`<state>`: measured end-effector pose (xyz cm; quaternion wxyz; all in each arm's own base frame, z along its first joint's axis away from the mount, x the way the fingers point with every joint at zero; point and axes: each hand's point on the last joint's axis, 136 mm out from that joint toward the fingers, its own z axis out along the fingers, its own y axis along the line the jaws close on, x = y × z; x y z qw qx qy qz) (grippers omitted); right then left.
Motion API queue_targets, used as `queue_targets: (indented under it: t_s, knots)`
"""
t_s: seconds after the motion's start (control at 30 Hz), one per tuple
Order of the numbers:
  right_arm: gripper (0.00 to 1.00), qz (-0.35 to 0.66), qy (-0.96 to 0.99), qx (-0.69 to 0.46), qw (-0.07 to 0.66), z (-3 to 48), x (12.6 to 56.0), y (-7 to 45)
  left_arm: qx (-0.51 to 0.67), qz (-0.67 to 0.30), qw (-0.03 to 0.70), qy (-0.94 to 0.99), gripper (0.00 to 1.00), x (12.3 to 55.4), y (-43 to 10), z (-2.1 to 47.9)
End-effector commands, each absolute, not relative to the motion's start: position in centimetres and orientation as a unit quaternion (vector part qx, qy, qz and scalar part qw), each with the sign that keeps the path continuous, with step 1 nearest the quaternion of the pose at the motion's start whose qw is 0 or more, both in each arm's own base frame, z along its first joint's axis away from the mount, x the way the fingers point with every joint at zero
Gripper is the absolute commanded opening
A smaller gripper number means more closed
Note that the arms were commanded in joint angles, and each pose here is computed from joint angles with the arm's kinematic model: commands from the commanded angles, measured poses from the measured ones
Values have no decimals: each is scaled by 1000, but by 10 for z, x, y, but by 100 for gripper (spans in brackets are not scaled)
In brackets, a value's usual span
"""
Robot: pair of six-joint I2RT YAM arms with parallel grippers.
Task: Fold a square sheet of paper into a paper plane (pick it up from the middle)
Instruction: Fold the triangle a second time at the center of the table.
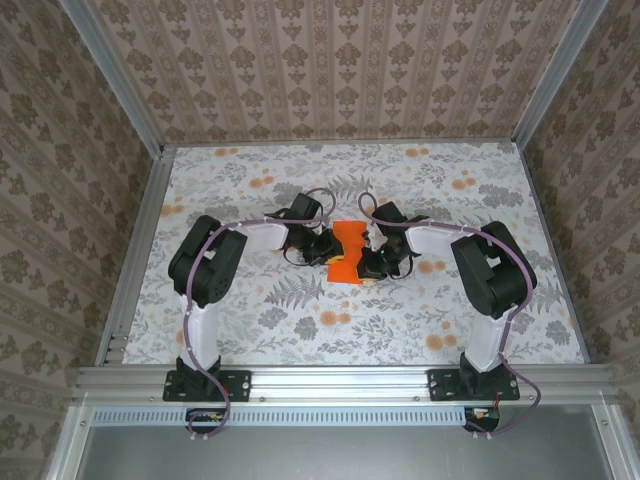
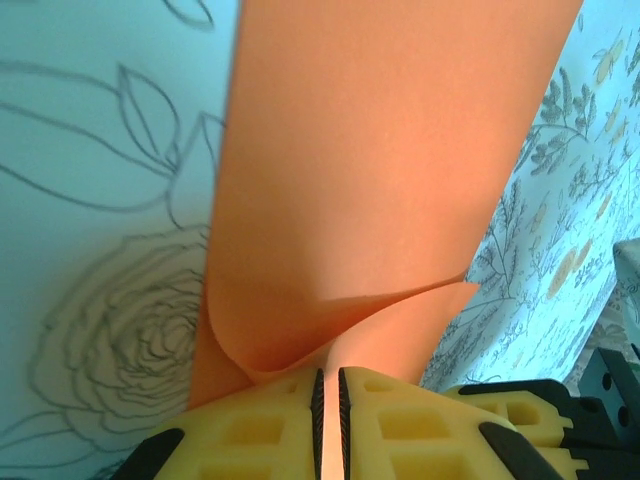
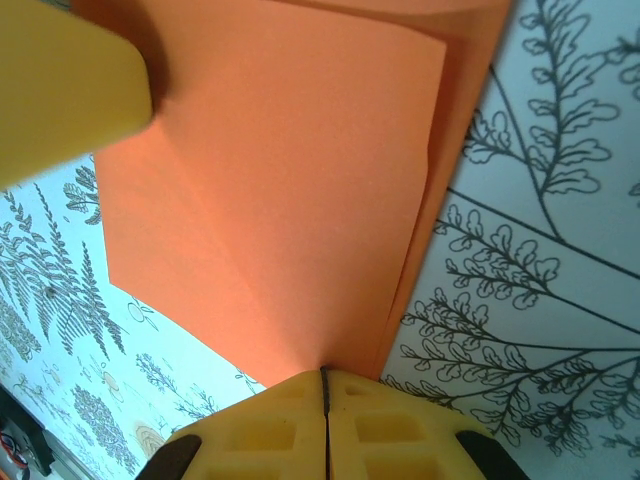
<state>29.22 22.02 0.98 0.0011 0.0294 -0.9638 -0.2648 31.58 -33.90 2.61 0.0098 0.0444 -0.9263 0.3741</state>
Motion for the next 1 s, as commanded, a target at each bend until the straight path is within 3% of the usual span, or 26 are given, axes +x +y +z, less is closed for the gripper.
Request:
queue_targets:
  t_s: [0.0, 0.37, 0.6, 0.73, 0.97]
  knots:
    - [7, -152, -986, 10, 65, -26, 258, 176, 42, 353, -9, -935, 15, 335, -326, 20]
    - [7, -155, -986, 9, 61, -24, 258, 178, 40, 352, -21, -935, 15, 357, -312, 20]
    - [7, -156, -986, 5, 57, -22, 261, 178, 22, 360, -70, -930, 15, 363, -310, 63]
    - [6, -155, -986, 3, 58, -23, 261, 178, 6, 368, -72, -927, 15, 340, -324, 73]
    - [5, -155, -986, 0, 58, -25, 260, 178, 9, 392, -21, -920, 12, 293, -366, 48]
